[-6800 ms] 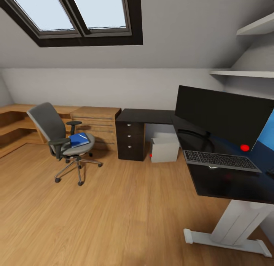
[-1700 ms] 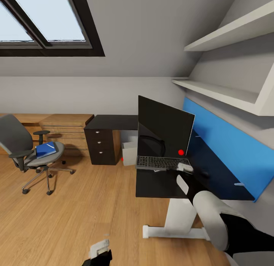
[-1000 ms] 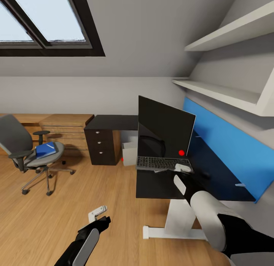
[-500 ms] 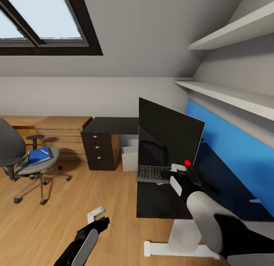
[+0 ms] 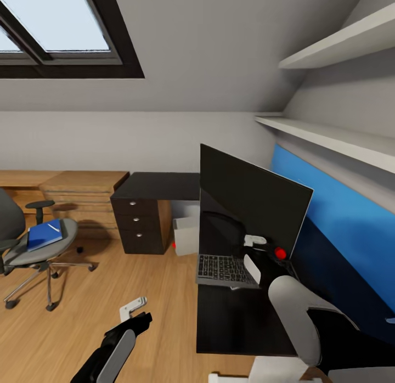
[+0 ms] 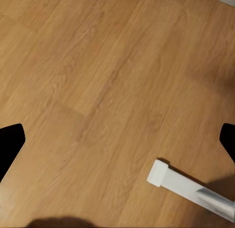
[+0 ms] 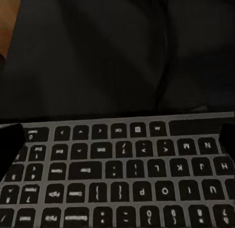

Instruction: In the bedroom, organize the workspace by keeping the computer under the desk, ensuring the monitor is on the desk, placing the keyboard on the desk next to the monitor, placing the mouse on the desk next to the keyboard, moving the folder from the swivel chair onto the desk next to the mouse, stacking the notebook on top of the folder with the pen on top of the notebook, and positioning the swivel chair next to the desk.

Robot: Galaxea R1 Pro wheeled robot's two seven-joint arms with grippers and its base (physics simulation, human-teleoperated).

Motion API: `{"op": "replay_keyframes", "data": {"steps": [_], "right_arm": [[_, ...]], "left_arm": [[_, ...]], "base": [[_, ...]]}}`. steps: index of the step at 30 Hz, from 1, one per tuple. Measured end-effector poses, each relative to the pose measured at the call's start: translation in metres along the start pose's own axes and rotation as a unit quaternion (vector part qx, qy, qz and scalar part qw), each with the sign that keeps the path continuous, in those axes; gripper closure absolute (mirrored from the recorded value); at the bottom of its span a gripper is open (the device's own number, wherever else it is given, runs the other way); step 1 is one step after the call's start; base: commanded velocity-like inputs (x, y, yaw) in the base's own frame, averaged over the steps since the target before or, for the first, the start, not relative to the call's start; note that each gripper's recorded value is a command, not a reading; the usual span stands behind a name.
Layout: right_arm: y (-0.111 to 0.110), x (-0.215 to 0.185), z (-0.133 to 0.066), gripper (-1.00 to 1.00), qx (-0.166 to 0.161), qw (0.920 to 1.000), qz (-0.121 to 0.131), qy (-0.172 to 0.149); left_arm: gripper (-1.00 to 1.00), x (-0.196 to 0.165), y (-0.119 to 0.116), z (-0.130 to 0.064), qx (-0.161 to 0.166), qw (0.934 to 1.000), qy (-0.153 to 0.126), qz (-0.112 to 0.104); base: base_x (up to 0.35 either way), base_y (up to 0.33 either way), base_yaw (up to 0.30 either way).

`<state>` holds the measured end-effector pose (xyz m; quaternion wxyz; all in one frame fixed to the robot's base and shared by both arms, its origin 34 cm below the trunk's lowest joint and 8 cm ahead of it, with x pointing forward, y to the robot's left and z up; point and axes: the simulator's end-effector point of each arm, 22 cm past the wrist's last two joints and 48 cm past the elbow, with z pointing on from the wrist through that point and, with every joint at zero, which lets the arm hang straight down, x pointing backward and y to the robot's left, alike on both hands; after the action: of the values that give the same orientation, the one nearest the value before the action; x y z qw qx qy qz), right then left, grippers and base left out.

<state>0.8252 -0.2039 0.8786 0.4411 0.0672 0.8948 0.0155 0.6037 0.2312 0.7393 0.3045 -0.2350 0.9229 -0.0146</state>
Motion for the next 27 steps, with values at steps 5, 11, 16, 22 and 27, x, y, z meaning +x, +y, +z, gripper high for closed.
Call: {"op": "replay_keyframes", "data": {"steps": [5, 11, 16, 22, 27], "right_arm": [[0.003, 0.0, 0.0, -1.0, -0.009, 1.0, 0.0, 0.0], [0.009, 0.001, 0.0, -1.0, -0.023, 0.9997, -0.002, 0.0], [0.017, -0.008, -0.001, -1.0, -0.026, 0.9995, -0.007, -0.014], [0.015, -0.008, -0.001, -1.0, -0.025, 0.9996, -0.007, -0.014], [0.014, -0.008, -0.001, -1.0, -0.025, 0.9996, -0.007, -0.014]], "left_arm": [[-1.0, 0.0, 0.001, 0.0, 0.0, 1.0, 0.0, 0.0], [-1.0, -0.005, 0.009, 0.001, -0.006, 0.9999, -0.002, -0.011], [-1.0, -0.001, -0.002, 0.0, 0.0, 0.9999, 0.0, -0.014], [-1.0, 0.0, -0.004, 0.0, 0.001, 0.9999, 0.0, -0.012], [-1.0, 0.0, -0.004, 0.0, 0.001, 0.9999, 0.0, -0.012]], "base": [[0.334, 0.0, 0.0], [0.273, 0.0, 0.0], [0.0, 0.0, 0.0], [0.0, 0.0, 0.0], [0.0, 0.0, 0.0]]}}
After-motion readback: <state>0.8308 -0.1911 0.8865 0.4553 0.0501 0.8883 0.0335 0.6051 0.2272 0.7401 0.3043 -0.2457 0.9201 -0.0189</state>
